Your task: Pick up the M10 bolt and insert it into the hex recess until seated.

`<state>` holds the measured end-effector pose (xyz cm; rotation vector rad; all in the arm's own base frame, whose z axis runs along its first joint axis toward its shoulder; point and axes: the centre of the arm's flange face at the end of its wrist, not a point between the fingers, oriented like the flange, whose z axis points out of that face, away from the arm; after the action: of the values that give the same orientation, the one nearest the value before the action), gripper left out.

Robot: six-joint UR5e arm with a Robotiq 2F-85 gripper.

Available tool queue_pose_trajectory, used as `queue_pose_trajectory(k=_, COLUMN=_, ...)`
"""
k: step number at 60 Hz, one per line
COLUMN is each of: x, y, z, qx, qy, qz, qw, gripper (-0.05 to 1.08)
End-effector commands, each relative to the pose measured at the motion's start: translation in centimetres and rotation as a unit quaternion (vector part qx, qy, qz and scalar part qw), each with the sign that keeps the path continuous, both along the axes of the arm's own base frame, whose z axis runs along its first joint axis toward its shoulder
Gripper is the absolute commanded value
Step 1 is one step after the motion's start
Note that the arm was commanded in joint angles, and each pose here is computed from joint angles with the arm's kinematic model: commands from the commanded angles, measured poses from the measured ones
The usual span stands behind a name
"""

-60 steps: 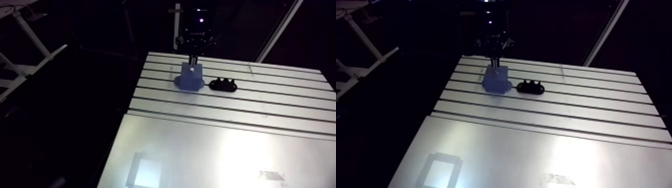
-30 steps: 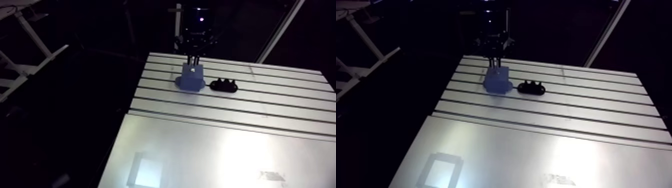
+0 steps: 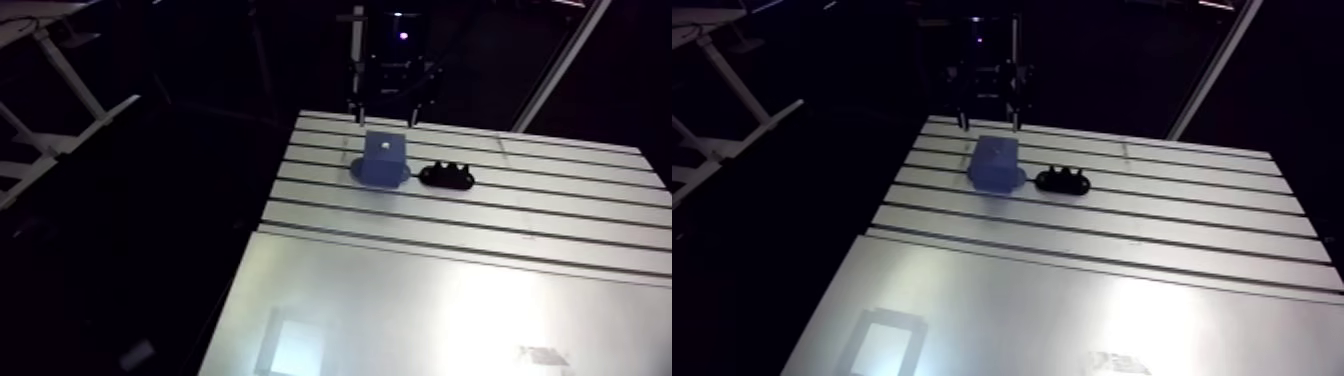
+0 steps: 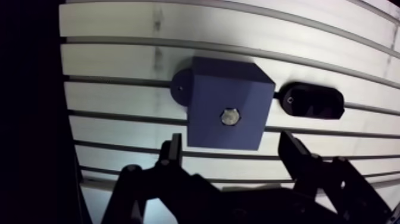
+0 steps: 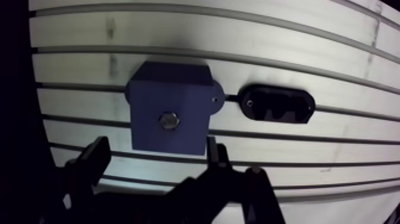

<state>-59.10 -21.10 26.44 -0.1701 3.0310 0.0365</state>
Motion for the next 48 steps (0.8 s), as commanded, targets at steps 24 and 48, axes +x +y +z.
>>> queue_pose_trajectory(k=24, x=6.5, y=1.5, z=16.3, qx=-0.0002, qy=0.001, qz=-0.004, qw=1.0, gripper=0.0)
queue_pose_trajectory(k=48, x=11.0, y=4.1, z=19.2, qx=0.0006, qy=0.02, qz=-0.021, qw=1.0, gripper=0.01)
